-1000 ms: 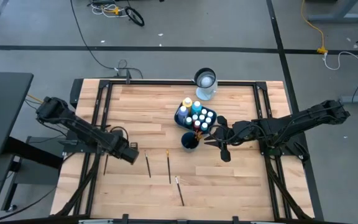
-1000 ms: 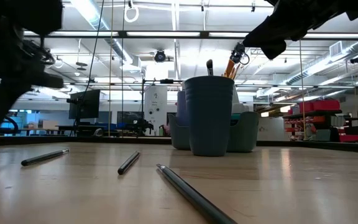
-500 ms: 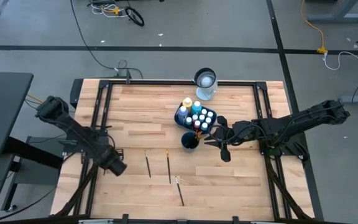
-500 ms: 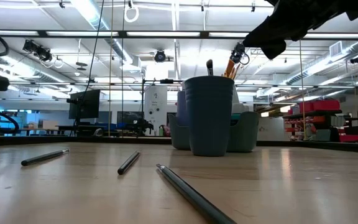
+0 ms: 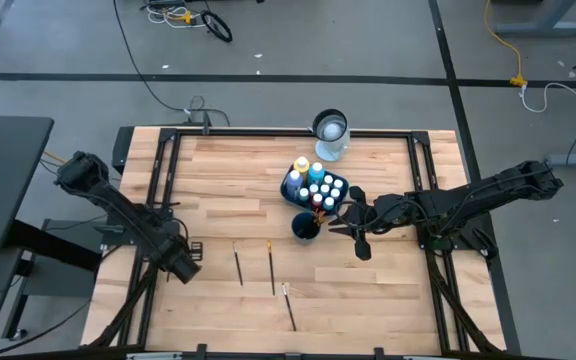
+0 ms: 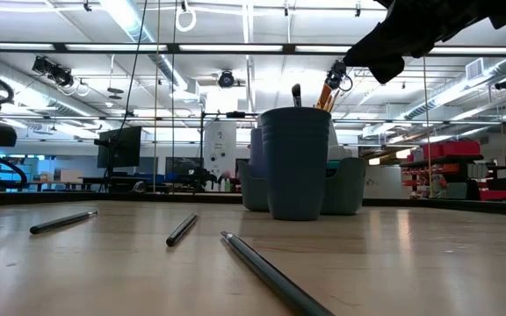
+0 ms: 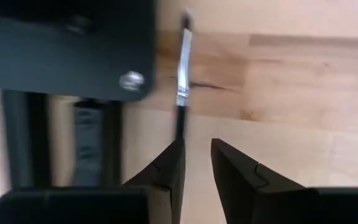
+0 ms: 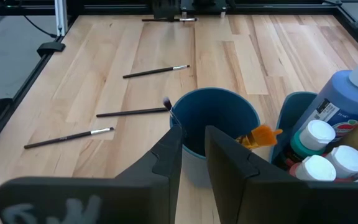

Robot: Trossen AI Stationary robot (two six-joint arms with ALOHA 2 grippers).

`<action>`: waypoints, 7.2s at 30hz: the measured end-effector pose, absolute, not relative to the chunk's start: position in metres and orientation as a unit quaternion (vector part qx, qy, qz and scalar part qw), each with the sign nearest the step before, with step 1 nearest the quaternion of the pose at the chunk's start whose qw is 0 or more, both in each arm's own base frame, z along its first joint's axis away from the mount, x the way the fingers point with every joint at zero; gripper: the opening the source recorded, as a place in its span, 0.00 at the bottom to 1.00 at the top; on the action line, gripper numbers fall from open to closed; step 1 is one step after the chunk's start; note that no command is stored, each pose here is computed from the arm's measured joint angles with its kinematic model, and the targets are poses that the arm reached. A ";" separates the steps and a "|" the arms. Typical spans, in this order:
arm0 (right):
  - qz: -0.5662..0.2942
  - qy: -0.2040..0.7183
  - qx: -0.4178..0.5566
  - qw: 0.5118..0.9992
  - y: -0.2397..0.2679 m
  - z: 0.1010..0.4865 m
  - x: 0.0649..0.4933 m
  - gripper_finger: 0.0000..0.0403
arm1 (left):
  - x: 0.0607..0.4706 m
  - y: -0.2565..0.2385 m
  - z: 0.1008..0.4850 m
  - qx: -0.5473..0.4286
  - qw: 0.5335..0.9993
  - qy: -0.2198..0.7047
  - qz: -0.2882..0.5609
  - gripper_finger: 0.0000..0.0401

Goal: Pick & Place Paint Supplies
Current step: Put the silver paint brush into the blue cup

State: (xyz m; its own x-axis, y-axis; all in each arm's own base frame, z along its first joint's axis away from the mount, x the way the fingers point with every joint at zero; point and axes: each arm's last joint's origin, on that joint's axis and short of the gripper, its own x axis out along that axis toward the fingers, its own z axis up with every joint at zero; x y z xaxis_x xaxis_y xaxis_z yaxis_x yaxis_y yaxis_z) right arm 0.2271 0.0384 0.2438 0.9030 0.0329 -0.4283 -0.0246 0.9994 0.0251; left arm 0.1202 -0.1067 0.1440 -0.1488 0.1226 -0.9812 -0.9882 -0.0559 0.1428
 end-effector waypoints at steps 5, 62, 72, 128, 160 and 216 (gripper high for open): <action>0.015 0.219 0.010 0.976 0.038 0.244 0.227 0.18 | 0.111 -0.098 0.129 -0.476 0.481 0.485 0.554 0.22; 0.015 0.219 0.010 0.975 0.038 0.244 0.227 0.18 | 0.117 -0.088 0.131 -0.443 0.652 0.343 0.510 0.02; 0.015 0.219 0.010 0.976 0.038 0.244 0.227 0.18 | 0.122 -0.084 0.132 -0.416 0.697 0.308 0.496 0.01; 0.013 0.206 0.006 0.978 0.038 0.246 0.228 0.18 | 0.206 -0.059 0.109 -0.264 0.817 0.441 0.262 0.05; 0.009 0.253 0.005 0.967 0.038 0.238 0.224 0.18 | 0.303 -0.071 0.335 0.036 0.991 -0.082 0.098 0.01; 0.015 0.239 -0.020 0.971 0.038 0.240 0.225 0.18 | 0.357 -0.088 0.246 0.044 0.964 0.111 0.237 0.25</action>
